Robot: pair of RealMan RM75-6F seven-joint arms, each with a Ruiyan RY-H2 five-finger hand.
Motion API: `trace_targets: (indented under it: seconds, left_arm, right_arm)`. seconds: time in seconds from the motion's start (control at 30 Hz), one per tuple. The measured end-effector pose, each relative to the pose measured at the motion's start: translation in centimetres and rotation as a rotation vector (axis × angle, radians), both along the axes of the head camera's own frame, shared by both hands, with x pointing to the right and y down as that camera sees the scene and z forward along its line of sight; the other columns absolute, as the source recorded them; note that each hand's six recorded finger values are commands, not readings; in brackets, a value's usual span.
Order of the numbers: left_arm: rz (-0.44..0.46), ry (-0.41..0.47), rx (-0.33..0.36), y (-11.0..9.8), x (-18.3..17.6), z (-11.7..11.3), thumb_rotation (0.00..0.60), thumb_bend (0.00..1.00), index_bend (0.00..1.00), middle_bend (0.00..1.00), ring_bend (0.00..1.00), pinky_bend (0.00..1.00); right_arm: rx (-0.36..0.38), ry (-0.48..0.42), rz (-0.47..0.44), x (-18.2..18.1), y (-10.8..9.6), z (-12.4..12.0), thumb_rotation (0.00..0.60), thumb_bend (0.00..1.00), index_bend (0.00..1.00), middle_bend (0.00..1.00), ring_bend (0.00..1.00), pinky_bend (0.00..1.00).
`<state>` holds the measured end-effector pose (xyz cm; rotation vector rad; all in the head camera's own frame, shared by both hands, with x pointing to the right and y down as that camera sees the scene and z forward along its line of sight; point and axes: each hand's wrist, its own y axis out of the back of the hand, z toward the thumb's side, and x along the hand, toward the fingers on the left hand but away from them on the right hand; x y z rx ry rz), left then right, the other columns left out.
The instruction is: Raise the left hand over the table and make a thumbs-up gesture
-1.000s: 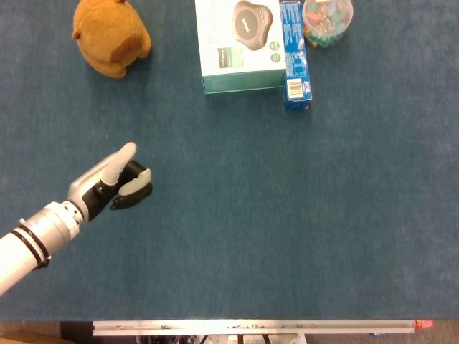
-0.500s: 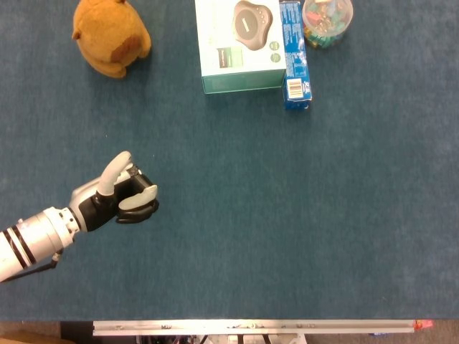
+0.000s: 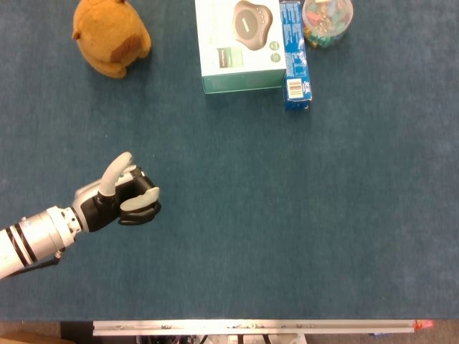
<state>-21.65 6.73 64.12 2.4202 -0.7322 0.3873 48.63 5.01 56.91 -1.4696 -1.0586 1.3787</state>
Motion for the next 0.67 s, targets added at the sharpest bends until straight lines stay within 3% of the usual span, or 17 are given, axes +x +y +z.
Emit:
trace_targets:
  seconds: [0.2,0.47,0.67]
  left_arm:
    - [-0.005,-0.021,0.016,-0.2,-0.3,0.1,0.0,0.0,1.0,1.0,1.0,1.0]
    - [-0.07,-0.132,0.108,-0.9,-2.0,0.4,0.0,0.0,1.0,1.0,1.0,1.0]
    - [-0.111,-0.125,0.086,-0.7,-2.6,0.0,0.0,0.0,1.0,1.0,1.0,1.0]
  right_arm:
    - [0.001,-0.001,0.0,0.0,0.0,0.0,0.6,0.0,0.42,0.48,0.35,0.44]
    - [-0.003,-0.003,-0.002,0.0,-0.1,0.2,0.6,0.0,0.42,0.48,0.35,0.44]
    - [0.004,-0.008,-0.007,-0.2,-0.2,0.1,0.6,0.0,0.42,0.48,0.35,0.44]
